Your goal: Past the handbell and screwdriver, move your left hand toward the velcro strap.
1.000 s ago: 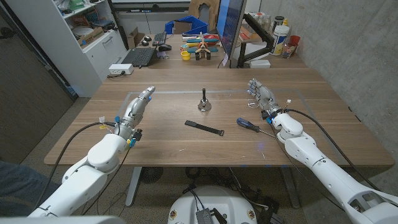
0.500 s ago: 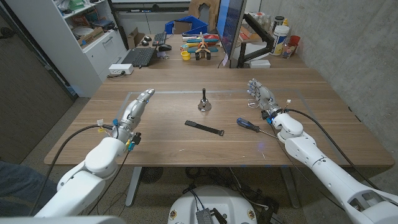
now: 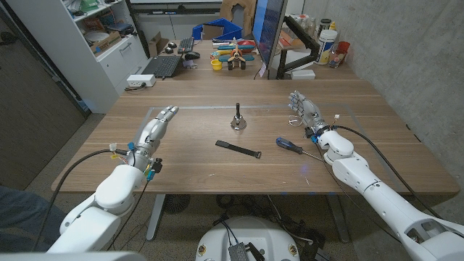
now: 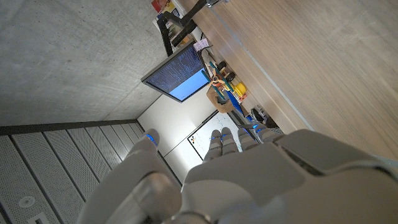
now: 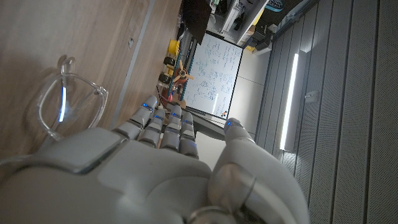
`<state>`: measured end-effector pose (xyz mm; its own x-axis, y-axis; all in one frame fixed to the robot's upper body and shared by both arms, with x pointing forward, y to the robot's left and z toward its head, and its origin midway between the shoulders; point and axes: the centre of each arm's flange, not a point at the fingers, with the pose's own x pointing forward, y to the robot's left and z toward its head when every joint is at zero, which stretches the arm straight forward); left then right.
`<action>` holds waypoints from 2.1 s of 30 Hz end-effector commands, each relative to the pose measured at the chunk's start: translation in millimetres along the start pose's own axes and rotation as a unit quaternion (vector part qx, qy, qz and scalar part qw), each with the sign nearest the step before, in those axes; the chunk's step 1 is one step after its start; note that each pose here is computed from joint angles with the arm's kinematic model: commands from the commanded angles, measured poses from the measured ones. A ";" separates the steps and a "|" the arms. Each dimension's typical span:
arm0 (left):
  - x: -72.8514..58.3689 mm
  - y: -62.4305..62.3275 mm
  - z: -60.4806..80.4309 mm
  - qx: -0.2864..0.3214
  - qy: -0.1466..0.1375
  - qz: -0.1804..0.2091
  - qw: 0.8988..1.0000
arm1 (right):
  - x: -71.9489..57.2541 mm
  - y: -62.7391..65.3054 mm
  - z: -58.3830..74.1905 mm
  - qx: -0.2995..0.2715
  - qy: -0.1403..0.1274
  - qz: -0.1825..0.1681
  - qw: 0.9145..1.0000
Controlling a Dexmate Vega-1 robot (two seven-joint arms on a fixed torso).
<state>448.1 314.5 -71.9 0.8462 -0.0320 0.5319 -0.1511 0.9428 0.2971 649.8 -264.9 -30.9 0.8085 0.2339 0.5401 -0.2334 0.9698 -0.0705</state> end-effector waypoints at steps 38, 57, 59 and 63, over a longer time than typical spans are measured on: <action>-64.2 -6.8 22.5 0.071 0.071 0.029 0.994 | 15.4 -9.0 8.3 0.002 -0.014 -0.002 1.000; -75.2 3.4 27.7 0.156 0.140 0.066 0.975 | 11.8 -8.5 4.4 0.003 -0.008 -0.002 1.000; -75.0 4.8 28.0 0.160 0.144 0.069 0.974 | 11.0 -9.2 3.9 0.002 -0.007 -0.003 1.000; -74.1 8.6 29.7 0.171 0.150 0.074 0.971 | 9.8 -11.3 3.4 0.002 -0.006 -0.007 1.000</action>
<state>373.2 307.8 -89.6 0.9080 0.1793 0.3788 -0.3538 0.8123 0.4636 658.8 -269.9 -18.4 0.7966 0.2307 0.5588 -0.2349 0.9698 -0.0656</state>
